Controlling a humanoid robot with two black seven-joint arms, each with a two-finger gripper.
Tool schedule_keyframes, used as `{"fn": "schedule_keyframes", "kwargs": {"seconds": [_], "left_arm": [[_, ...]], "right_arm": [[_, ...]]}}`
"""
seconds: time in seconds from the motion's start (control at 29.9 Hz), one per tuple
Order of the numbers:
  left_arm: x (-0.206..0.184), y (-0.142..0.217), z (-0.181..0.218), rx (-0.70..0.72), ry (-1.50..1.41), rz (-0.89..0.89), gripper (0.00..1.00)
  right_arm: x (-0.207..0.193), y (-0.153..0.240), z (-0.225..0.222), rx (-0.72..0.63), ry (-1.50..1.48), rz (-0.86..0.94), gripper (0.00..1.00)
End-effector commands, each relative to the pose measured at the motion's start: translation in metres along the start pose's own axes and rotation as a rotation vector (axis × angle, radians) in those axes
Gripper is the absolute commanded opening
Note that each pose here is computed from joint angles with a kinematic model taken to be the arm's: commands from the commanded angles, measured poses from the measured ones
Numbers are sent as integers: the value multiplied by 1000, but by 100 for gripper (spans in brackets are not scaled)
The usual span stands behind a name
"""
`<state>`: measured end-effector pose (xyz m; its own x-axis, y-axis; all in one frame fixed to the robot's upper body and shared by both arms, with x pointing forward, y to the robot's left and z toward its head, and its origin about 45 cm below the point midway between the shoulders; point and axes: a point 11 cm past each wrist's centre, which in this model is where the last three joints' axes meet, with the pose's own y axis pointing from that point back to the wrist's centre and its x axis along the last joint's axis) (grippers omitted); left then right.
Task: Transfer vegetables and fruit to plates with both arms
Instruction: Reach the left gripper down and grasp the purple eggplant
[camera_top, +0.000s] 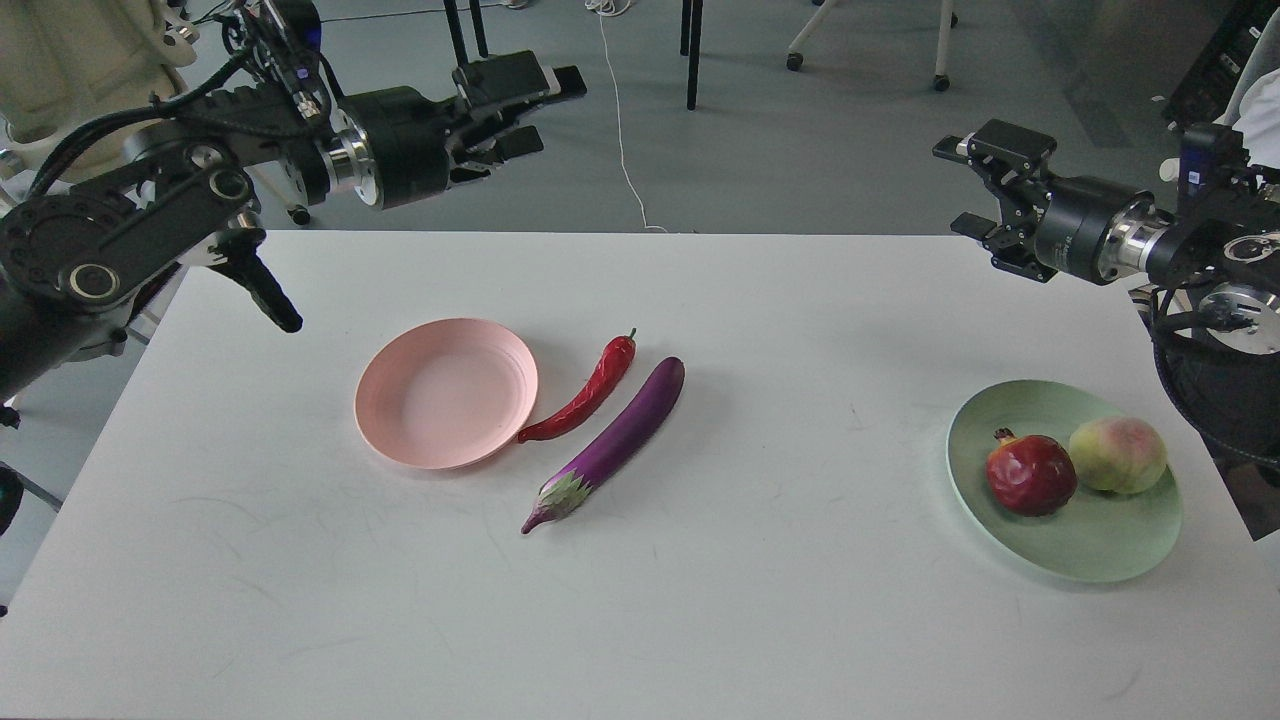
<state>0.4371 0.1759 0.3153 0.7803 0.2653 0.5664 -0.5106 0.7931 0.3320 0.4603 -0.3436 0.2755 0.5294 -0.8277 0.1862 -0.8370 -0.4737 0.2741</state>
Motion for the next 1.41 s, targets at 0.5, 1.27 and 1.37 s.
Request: {"fn": "schedule_keyframes", "kwargs": {"seconds": [0.5, 1.27, 1.37], "left_arm": [[-138, -66, -28, 231, -779, -460, 98], [-188, -82, -62, 292, -810, -489, 68], [-188, -82, -63, 295, -810, -492, 55]], "right_arm": [[50, 59, 83, 223, -678, 305, 99], [59, 69, 78, 276, -705, 332, 99], [59, 69, 78, 276, -705, 332, 99]]}}
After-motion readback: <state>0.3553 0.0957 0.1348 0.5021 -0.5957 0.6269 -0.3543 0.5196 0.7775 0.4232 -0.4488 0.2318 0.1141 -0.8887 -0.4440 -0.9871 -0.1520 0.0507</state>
